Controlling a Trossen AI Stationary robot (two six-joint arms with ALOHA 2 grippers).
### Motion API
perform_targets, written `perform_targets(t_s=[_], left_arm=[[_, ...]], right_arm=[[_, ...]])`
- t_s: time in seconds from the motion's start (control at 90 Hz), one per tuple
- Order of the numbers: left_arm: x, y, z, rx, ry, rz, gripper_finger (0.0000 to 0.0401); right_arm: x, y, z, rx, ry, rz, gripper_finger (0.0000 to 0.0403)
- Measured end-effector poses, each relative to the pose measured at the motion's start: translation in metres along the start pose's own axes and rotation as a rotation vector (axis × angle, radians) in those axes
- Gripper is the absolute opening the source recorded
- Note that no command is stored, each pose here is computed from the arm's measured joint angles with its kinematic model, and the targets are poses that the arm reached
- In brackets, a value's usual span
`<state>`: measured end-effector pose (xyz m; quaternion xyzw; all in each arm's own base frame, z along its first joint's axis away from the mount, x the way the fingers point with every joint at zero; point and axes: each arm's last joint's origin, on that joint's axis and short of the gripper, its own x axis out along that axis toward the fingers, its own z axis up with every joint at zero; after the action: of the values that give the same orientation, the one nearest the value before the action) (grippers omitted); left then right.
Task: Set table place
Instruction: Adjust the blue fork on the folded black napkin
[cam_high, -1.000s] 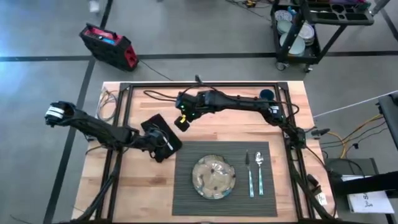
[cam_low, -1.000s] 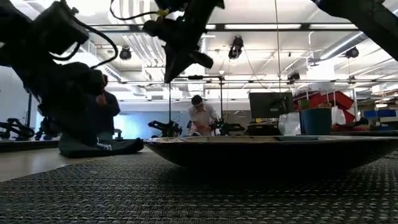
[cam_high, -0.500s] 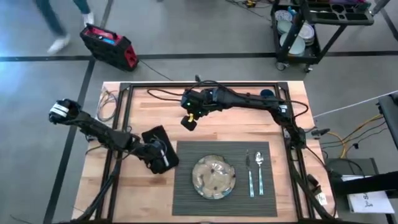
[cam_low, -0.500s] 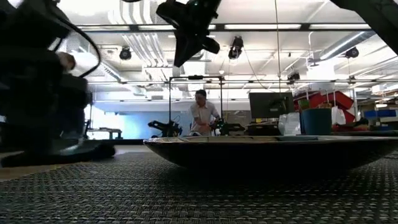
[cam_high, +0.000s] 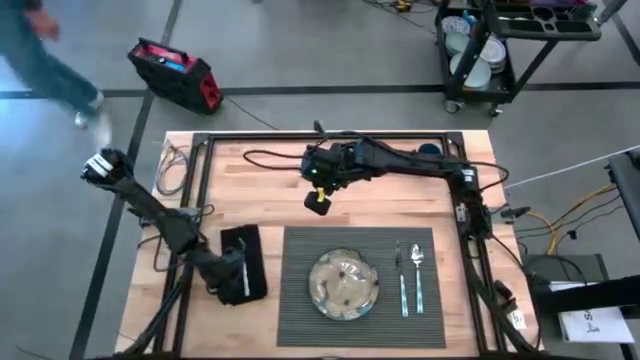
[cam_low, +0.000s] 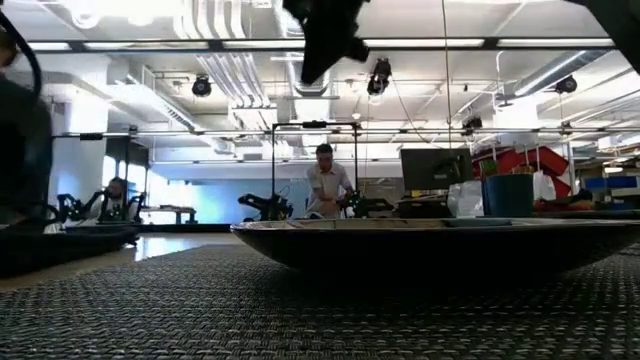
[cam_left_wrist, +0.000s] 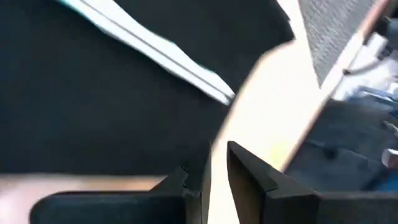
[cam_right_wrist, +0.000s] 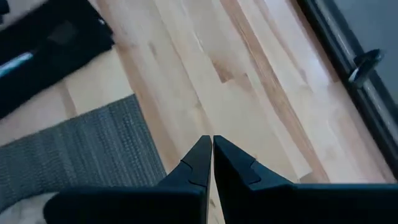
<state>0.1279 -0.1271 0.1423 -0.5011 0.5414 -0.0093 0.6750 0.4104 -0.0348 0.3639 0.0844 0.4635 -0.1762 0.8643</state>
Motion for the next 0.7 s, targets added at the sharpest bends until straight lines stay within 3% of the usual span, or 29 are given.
perform_targets(t_s=[0.233, 0.367, 0.533, 0.7], left_arm=[[-0.019, -0.034, -0.008, 0.022, -0.084, -0.143, 0.0036], [-0.033, -0.051, -0.007, 0.075, -0.171, -0.157, 0.0036], [-0.054, -0.059, 0.0, 0.124, -0.432, 0.006, 0.0036], [-0.073, -0.05, 0.015, -0.008, -0.713, 0.219, 0.0036]], right_arm=[[-0.099, 0.001, -0.036, 0.035, -0.122, 0.03, 0.0], [-0.161, -0.008, -0.068, 0.102, -0.221, 0.087, 0.0], [-0.204, -0.025, -0.112, 0.253, -0.331, 0.046, 0.0], [-0.196, -0.037, -0.149, 0.392, -0.354, -0.057, 0.0]])
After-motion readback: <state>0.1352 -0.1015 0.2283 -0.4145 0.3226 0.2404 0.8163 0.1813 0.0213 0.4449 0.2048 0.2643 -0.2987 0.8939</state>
